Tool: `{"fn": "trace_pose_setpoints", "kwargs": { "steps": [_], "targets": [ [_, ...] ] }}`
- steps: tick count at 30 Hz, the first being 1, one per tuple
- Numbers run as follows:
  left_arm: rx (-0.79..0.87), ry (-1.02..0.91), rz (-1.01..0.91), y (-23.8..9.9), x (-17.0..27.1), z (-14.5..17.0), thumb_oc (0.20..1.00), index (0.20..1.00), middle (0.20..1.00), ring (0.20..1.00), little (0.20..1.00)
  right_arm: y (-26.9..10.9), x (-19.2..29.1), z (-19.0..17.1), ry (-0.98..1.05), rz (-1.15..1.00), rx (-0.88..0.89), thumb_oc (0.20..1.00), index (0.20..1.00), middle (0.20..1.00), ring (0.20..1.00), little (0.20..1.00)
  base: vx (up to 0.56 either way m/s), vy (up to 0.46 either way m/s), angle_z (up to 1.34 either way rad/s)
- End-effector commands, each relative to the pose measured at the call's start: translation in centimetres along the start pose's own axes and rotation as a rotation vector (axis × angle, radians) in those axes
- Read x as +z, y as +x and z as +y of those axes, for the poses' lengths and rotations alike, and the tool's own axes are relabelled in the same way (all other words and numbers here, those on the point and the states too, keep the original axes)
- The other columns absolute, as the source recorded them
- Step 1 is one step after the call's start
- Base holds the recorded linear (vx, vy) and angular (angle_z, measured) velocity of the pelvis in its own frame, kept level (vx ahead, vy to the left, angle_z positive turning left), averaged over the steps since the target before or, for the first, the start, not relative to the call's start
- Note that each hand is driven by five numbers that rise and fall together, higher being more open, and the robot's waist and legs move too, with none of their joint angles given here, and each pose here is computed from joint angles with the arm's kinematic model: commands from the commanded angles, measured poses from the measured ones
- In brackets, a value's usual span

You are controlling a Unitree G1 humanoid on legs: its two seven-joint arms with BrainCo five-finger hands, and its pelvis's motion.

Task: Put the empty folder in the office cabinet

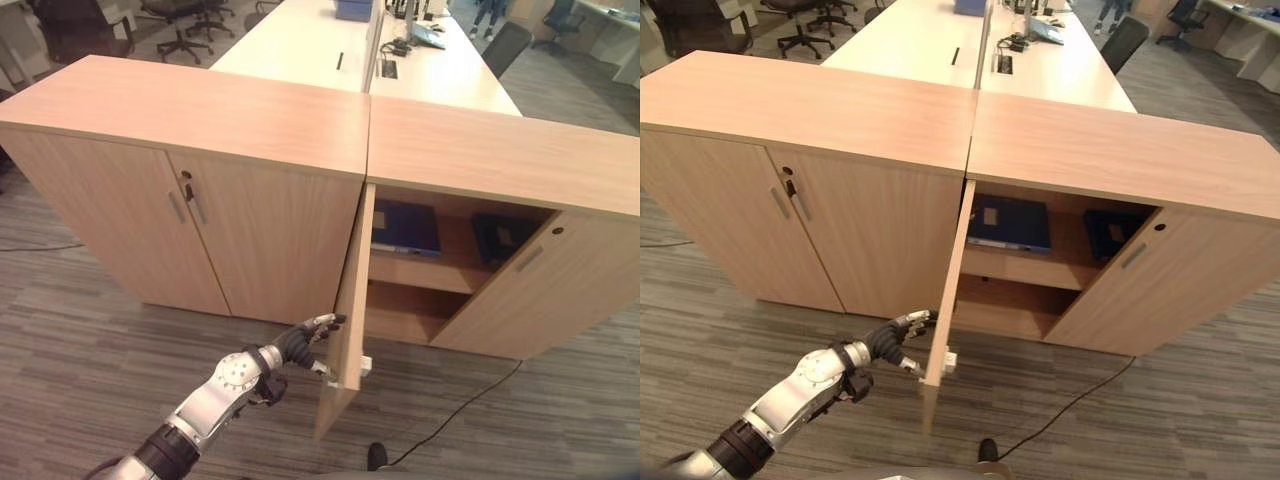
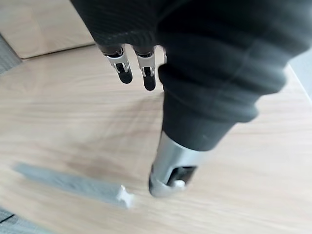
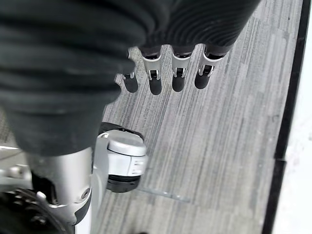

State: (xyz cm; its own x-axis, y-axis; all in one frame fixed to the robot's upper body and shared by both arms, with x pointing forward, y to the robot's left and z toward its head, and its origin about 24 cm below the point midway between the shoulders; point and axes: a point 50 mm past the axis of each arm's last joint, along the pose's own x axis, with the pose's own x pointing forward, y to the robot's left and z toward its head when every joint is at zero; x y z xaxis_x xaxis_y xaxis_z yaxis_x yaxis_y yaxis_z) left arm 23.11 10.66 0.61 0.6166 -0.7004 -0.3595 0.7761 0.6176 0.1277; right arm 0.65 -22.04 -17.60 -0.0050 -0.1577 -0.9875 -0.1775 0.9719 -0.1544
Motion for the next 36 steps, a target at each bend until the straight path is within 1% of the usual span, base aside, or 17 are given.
{"fn": "trace_pose_setpoints", "kwargs": {
  "steps": [1,10,14,20,21,23,26,29,31,36],
  "targets": [
    [-0.099,-0.001,-0.283,1.9,5.6,-1.8,1.000,1.000,1.000,1.000,1.000,-0.1,1.4,-1.6,-0.047,-0.021,-0.053,1.000,1.000,1.000,1.000,1.000,0.02,-0.092,-0.06],
    [-0.057,0.026,-0.302,3.3,6.9,-0.7,1.000,1.000,1.000,1.000,1.000,-0.2,1.7,-2.0,-0.001,-0.023,-0.056,1.000,1.000,1.000,1.000,1.000,0.05,-0.133,-0.10],
    [-0.008,0.018,-0.305,4.2,7.5,0.2,1.000,1.000,1.000,1.000,1.000,-0.2,1.5,-2.6,0.036,-0.023,-0.076,1.000,1.000,1.000,1.000,1.000,0.07,-0.147,-0.19],
    [0.188,0.041,-0.228,5.1,6.7,3.5,1.000,1.000,1.000,1.000,1.000,-0.5,2.3,-4.4,0.125,-0.051,-0.128,1.000,1.000,1.000,1.000,1.000,0.07,-0.177,-0.20],
    [0.227,0.059,-0.204,5.0,6.4,4.3,1.000,1.000,1.000,1.000,1.000,-0.5,2.5,-4.7,0.129,-0.055,-0.138,1.000,1.000,1.000,1.000,1.000,0.06,-0.247,-0.71],
    [0.385,0.073,-0.115,4.2,4.5,6.8,1.000,1.000,1.000,1.000,1.000,-0.9,3.6,-6.4,0.122,-0.089,-0.186,1.000,1.000,1.000,1.000,1.000,0.04,-0.192,-1.36],
    [0.475,0.048,-0.045,3.3,2.8,8.3,1.000,1.000,1.000,1.000,1.000,-1.3,3.3,-8.3,0.121,-0.094,-0.227,1.000,1.000,1.000,1.000,1.000,0.07,-0.009,-0.77],
    [0.541,-0.025,-0.026,2.9,1.9,9.0,1.000,1.000,1.000,1.000,1.000,-1.4,3.7,-8.6,0.105,-0.099,-0.232,1.000,1.000,1.000,1.000,1.000,0.12,0.054,-0.25],
    [0.595,-0.057,-0.010,2.5,1.3,9.7,1.000,1.000,1.000,1.000,1.000,-1.3,4.2,-7.9,0.097,-0.123,-0.221,1.000,1.000,1.000,1.000,1.000,0.16,0.054,-0.29],
    [0.654,-0.102,0.025,2.0,0.3,10.3,1.000,1.000,1.000,1.000,1.000,-1.2,4.6,-7.3,0.106,-0.144,-0.205,1.000,1.000,1.000,1.000,1.000,0.17,0.063,-0.35]
  ]
}}
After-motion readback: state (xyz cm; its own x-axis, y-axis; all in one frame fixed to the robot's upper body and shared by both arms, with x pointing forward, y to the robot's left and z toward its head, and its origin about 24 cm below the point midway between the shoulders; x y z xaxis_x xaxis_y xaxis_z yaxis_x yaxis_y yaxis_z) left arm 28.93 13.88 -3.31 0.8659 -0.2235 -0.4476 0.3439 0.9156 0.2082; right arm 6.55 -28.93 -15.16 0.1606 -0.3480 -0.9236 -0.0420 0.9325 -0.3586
